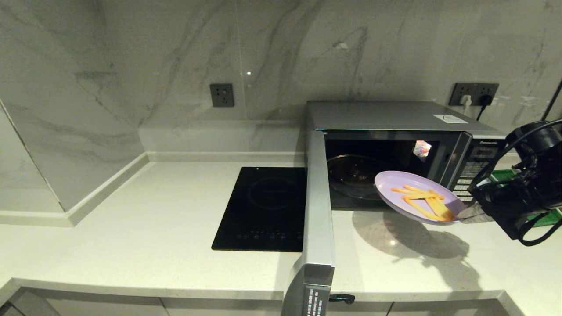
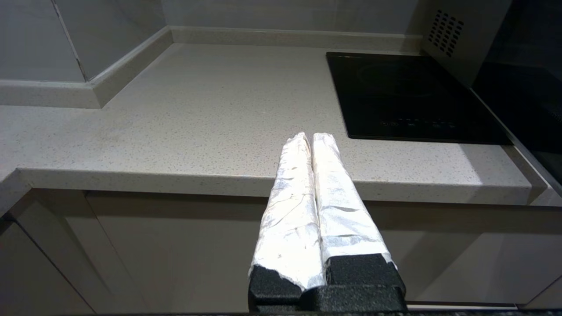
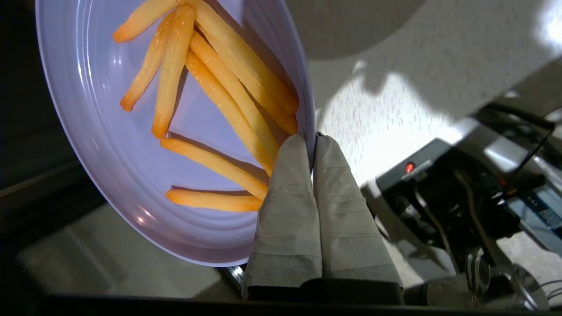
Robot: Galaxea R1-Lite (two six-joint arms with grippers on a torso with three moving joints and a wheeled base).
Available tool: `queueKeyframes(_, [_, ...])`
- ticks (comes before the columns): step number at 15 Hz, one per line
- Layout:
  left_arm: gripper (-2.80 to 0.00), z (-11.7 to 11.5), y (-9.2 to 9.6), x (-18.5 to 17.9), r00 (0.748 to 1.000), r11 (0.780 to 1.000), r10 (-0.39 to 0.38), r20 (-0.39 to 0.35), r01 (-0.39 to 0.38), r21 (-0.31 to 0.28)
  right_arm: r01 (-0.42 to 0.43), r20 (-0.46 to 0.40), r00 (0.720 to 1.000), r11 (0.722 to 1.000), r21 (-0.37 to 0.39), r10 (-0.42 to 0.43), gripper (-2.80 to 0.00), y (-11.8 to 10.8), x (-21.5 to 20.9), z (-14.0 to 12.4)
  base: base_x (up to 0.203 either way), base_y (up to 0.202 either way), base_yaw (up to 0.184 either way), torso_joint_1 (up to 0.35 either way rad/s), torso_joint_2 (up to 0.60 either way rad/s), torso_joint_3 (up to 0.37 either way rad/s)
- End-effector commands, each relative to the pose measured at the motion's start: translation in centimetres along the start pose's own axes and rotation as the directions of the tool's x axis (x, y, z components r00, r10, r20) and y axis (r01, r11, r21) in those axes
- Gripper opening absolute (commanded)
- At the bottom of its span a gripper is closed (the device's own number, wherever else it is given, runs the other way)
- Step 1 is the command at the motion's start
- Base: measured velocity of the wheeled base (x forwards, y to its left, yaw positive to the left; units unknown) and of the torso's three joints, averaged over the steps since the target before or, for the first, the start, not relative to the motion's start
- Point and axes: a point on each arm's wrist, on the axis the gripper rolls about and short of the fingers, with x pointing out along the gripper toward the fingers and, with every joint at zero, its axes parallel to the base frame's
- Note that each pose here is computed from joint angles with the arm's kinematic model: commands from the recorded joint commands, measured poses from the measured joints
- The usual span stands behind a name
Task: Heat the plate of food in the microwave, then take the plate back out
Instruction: Put the plate in the microwave oven
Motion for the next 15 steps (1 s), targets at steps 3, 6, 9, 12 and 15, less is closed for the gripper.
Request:
queueKeyframes(3, [-2.80, 0.0, 0.0, 0.0, 1.000, 1.000, 0.000, 0.002, 0.000, -0.001, 0.018, -0.005, 1.000, 0.999, -0.030, -0.018, -2.80, 2.8, 4.1, 0.2, 0.000, 0.000, 0.000, 0.000, 0.00, 0.000])
queueKeyframes(6, [-2.80, 0.0, 0.0, 0.0, 1.000, 1.000, 0.001, 0.002, -0.001, -0.001, 0.064, 0.015, 0.998, 0.996, -0.054, -0.063, -2.80, 4.3, 7.0, -0.4, 0.000, 0.000, 0.000, 0.000, 0.00, 0.000])
queueKeyframes(9, [-2.80, 0.0, 0.0, 0.0, 1.000, 1.000, 0.001, 0.001, -0.001, -0.001, 0.079, 0.049, 0.996, 0.995, -0.065, -0.076, -2.80, 6.0, 9.0, -0.9, 0.000, 0.000, 0.000, 0.000, 0.00, 0.000])
queueKeyframes(12, [-2.80, 0.0, 0.0, 0.0, 1.000, 1.000, 0.001, 0.002, -0.001, -0.001, 0.042, 0.058, 0.998, 0.997, -0.065, -0.038, -2.80, 7.6, 9.4, -1.3, 0.000, 0.000, 0.000, 0.000, 0.00, 0.000])
queueKeyframes(15, [-2.80, 0.0, 0.0, 0.0, 1.000, 1.000, 0.001, 0.001, -0.001, -0.001, 0.024, 0.063, 0.998, 0.997, -0.069, -0.019, -2.80, 8.4, 10.0, -1.2, 0.000, 0.000, 0.000, 0.000, 0.00, 0.000])
